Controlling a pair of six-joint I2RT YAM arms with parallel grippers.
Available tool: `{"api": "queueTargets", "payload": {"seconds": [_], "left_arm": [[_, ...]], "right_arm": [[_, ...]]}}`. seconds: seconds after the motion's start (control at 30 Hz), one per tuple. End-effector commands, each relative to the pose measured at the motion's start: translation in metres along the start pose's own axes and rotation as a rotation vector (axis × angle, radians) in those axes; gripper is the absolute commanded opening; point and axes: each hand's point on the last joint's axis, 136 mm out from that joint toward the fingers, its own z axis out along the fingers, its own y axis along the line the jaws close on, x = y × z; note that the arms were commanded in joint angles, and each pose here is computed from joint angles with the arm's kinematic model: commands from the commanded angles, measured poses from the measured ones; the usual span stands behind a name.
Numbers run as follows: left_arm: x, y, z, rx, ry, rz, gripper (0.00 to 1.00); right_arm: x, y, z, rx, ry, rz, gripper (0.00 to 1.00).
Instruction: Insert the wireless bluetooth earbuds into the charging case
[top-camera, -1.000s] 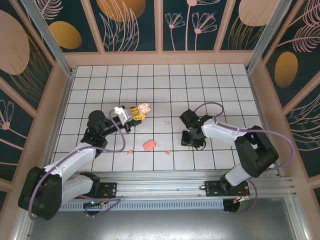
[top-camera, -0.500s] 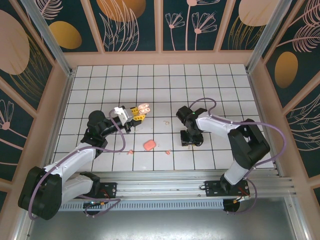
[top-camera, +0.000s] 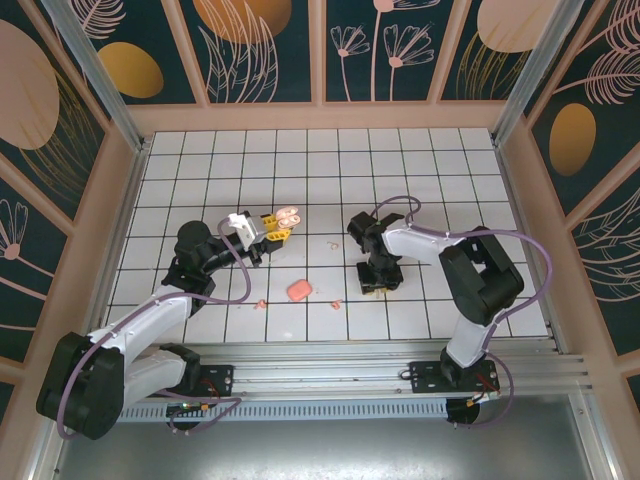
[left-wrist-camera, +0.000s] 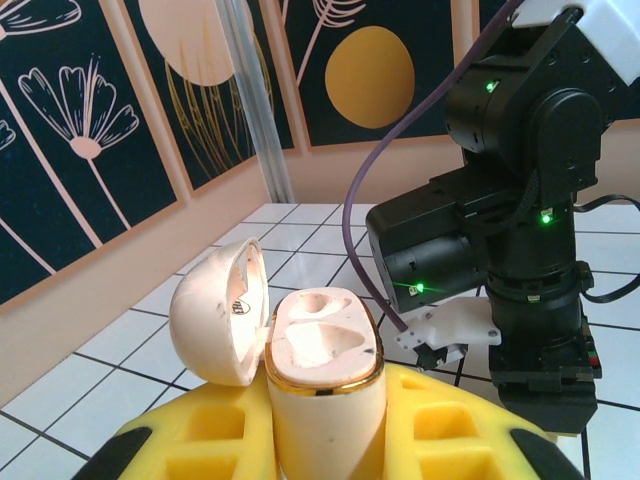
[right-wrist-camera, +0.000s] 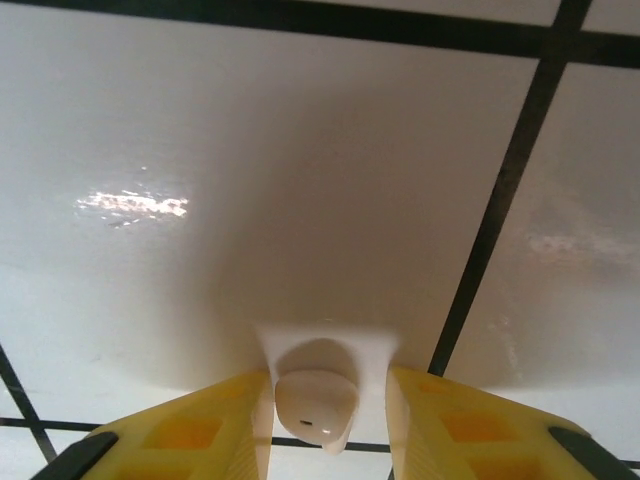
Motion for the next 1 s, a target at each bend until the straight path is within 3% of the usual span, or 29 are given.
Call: {"api": "queueTargets", "payload": {"seconds": [0.0, 0.53, 0.97], "left_arm": [[-0.005, -0.002, 0.002, 0.010, -0.015, -0.008, 0.16], [-0.003, -0.001, 0.002, 0.008, -0.015, -0.017, 0.16], [0.003, 0.001, 0.004, -0.003, -0.013, -0.055, 0.15]], "right_arm": [[-0.001, 0.003, 0.002, 0.000, 0.018, -0.024, 0.33], [-0.012, 0.004, -0.008, -0.014, -0.063, -0.011, 0.24], [-0.062, 0.044, -0.075, -0.258, -0.465, 0.149, 0.23]]}}
